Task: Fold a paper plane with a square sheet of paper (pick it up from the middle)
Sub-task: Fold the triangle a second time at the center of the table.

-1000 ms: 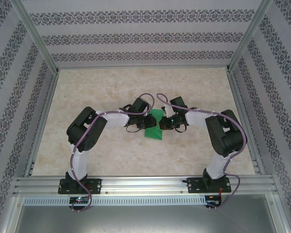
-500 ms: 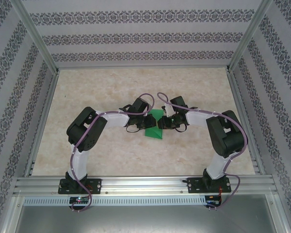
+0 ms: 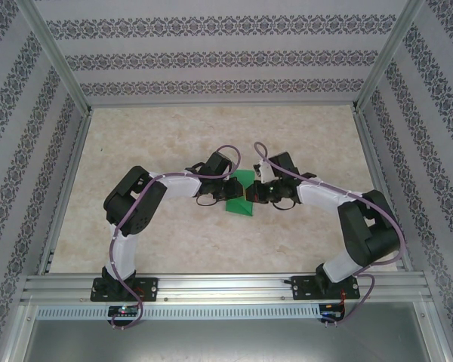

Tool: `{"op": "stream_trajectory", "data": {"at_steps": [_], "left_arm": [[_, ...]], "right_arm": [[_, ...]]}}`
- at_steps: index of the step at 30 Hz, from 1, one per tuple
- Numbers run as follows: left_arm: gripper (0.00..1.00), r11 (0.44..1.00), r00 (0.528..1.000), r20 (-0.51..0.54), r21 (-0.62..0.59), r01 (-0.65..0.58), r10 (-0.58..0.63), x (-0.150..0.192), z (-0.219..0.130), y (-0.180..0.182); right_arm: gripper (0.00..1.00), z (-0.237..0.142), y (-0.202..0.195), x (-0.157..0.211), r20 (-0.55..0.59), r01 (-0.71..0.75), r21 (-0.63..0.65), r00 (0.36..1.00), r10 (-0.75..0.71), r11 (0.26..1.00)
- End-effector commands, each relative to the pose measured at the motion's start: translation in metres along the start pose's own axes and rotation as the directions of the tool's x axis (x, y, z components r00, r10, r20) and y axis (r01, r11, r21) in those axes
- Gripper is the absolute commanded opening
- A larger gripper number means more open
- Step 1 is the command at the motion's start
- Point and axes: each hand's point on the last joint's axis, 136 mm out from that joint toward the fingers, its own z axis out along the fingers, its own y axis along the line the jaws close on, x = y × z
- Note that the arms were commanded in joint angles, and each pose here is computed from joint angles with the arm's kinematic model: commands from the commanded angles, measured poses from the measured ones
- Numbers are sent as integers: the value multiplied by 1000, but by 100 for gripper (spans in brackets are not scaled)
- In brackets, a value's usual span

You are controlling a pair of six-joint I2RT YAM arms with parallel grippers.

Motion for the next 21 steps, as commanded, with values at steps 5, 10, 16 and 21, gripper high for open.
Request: {"op": "stream_trajectory", "data": {"at_steps": [5,10,16,21], "left_arm": [[19,998,999,-45,-53,-15,13,17,9,17],[18,998,999,-43,-53,-15,13,16,9,16],[18,998,999,-47,-53,-19,17,16,9,16],[18,998,999,-51,-59,-20,17,17,9,17]], "right_arm": [[0,12,10,12,-44,-77,-63,996,74,995],[0,24,-1,14,-91,-108,-27,990,105,994],[1,24,-5,12,-99,-118,-15,988,116,993],[3,26,-16,23,-127,-136,19,982,137,991]]}}
